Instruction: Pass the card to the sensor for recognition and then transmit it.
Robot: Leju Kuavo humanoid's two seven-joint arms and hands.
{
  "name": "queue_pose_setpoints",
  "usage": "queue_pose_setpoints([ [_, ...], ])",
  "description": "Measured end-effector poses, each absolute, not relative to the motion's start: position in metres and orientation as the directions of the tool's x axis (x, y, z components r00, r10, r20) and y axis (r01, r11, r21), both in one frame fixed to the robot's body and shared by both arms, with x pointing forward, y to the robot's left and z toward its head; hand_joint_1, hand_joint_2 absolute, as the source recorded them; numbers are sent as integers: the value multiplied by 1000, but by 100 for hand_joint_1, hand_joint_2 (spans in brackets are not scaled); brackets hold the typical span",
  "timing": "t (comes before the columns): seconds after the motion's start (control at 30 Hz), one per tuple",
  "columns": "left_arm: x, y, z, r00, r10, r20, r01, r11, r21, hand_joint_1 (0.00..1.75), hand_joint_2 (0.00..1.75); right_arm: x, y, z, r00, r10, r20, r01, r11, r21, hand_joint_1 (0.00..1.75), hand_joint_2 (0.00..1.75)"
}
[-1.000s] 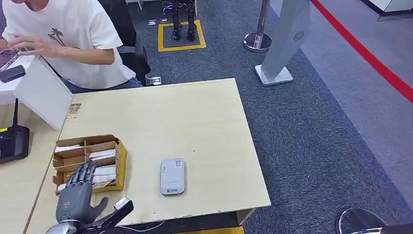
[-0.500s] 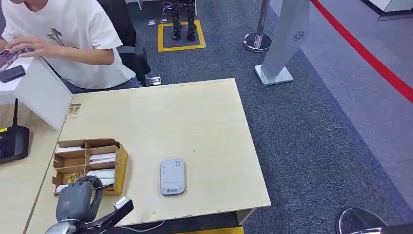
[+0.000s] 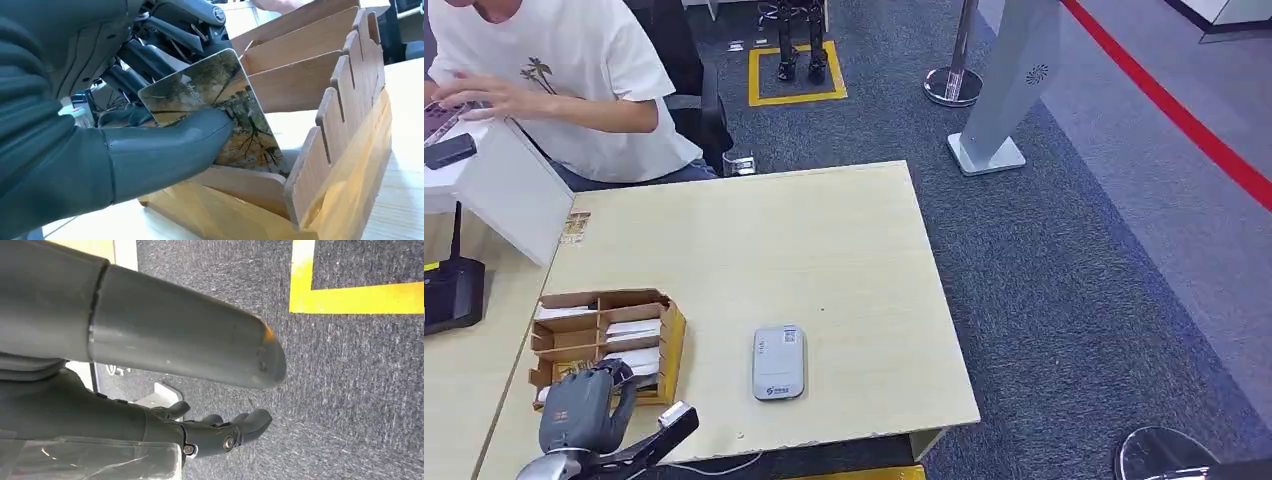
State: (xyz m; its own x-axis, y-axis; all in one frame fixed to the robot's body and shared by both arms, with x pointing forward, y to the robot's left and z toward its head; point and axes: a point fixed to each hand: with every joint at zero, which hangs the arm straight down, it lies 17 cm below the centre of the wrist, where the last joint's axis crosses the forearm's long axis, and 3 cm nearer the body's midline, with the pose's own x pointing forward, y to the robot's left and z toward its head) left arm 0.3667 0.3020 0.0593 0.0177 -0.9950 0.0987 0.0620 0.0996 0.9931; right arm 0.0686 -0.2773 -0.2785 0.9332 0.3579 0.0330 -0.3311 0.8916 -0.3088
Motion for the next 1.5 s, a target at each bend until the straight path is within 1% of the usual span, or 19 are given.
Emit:
queue_pose_setpoints([
  [0.4, 371, 323, 82, 52, -995, 81, -20, 80, 997, 175, 175, 68, -277, -279, 933, 359, 32, -332, 892, -306, 0, 0],
  [0.47, 374, 332, 96, 57, -996, 75, -62, 71, 996, 175, 175, 68, -277, -279, 931, 363, 32, -336, 890, -307, 0, 0],
  [0.67, 395, 387, 163, 76, -997, 12, -158, -1, 987, 175, 175, 65, -275, -279, 929, 368, 30, -343, 891, -296, 0, 0],
  [0.77, 398, 398, 181, 90, -996, -7, -188, -24, 982, 175, 175, 64, -275, -279, 929, 369, 29, -345, 891, -295, 0, 0],
  [1.17, 419, 406, 224, 70, -997, -28, -262, -45, 964, 175, 175, 65, -274, -279, 922, 386, 30, -361, 885, -296, 0, 0],
  [1.37, 451, 408, 266, 72, -997, -31, -318, -53, 947, 175, 175, 69, -272, -279, 906, 422, 38, -394, 871, -294, 0, 0],
  [1.5, 483, 417, 285, 113, -992, -48, -326, -83, 942, 175, 175, 75, -271, -278, 890, 453, 52, -419, 857, -299, 0, 0],
])
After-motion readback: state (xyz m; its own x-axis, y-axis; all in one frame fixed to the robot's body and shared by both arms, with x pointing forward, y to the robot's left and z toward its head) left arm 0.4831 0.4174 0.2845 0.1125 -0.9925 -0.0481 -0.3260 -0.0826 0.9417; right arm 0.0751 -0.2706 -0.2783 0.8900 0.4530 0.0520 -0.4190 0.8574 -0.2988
